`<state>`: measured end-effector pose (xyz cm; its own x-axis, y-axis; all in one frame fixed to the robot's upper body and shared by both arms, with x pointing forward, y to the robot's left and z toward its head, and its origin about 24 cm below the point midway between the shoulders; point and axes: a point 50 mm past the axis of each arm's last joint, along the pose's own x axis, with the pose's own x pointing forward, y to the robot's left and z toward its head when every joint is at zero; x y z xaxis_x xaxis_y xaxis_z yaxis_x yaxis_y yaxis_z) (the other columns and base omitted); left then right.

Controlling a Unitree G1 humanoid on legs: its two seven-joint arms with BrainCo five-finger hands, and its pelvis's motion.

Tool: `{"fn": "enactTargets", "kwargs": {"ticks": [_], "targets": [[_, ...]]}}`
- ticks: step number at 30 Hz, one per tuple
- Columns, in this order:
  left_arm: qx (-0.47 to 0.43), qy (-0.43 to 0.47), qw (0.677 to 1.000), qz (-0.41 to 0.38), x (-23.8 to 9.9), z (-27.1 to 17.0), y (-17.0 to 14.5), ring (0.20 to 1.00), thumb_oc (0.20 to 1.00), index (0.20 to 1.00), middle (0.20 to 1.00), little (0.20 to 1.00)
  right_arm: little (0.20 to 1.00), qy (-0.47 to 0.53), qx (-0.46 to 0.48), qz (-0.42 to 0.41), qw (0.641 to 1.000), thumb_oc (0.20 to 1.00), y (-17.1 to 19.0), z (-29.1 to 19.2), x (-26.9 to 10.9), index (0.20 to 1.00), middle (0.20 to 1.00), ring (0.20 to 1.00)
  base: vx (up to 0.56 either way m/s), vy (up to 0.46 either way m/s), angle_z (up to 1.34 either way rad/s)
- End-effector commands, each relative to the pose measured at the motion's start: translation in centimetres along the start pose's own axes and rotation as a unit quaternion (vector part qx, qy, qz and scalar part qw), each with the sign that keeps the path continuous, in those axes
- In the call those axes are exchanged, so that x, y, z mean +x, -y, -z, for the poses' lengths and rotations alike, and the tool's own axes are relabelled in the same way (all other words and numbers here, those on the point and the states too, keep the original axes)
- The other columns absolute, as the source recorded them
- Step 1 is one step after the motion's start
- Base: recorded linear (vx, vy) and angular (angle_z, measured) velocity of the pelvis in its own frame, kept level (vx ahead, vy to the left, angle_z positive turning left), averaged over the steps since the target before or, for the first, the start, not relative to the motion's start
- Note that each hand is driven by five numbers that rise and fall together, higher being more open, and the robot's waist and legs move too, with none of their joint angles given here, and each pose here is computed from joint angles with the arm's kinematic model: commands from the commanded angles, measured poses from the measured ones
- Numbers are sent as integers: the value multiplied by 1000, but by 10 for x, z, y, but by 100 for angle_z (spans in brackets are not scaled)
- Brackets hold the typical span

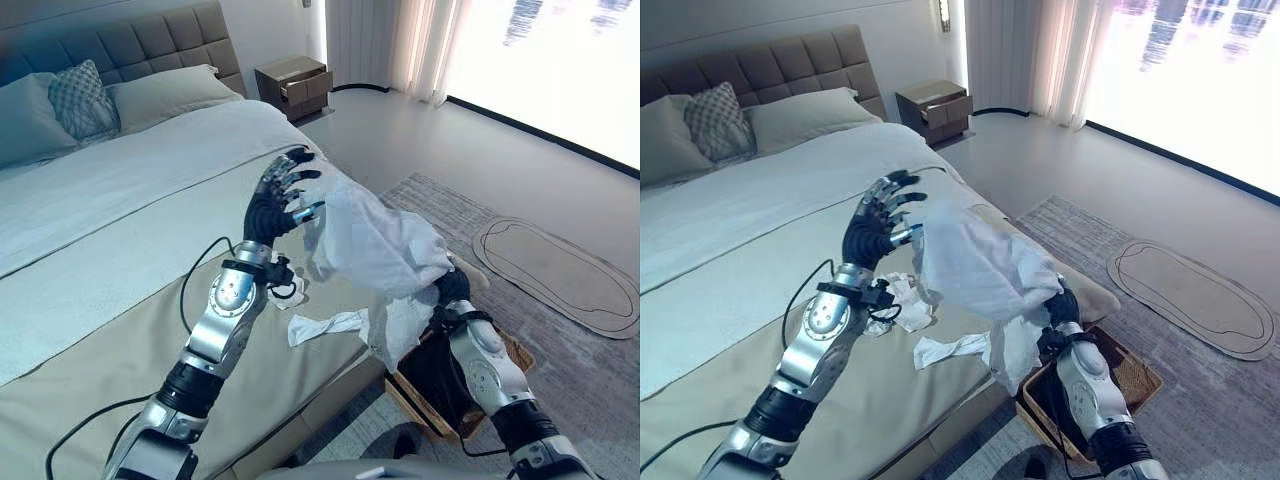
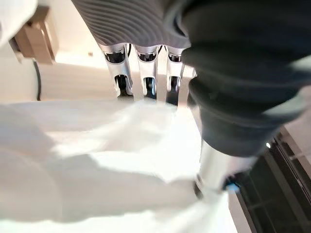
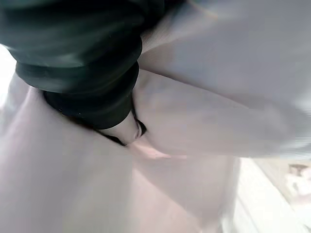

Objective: Pick up clothes into the bucket

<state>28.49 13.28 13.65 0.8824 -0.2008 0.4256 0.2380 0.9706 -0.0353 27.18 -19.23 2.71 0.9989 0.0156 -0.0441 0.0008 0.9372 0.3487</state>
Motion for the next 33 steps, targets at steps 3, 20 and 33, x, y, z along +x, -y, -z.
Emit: {"fn": "enactTargets", "kwargs": {"ticks": [3, 20, 33], "targets": [[38, -29, 997, -53, -8, 15, -24, 1000, 1000, 1000, 1000, 1000, 200, 162, 72, 3, 984, 200, -9, -58, 6, 200, 200, 200, 0, 0, 0], [11, -238, 958, -157, -114, 83, -67, 1000, 1000, 1000, 1000, 1000, 200, 316, -72, 156, 933, 200, 49, -161, 6, 200, 200, 200, 0, -1, 1], [-18, -208, 938, -277, -135, 74, -96, 1000, 1000, 1000, 1000, 1000, 200, 284, -185, 243, 909, 200, 78, -159, -6, 200, 200, 200, -68, 0, 2]]}}
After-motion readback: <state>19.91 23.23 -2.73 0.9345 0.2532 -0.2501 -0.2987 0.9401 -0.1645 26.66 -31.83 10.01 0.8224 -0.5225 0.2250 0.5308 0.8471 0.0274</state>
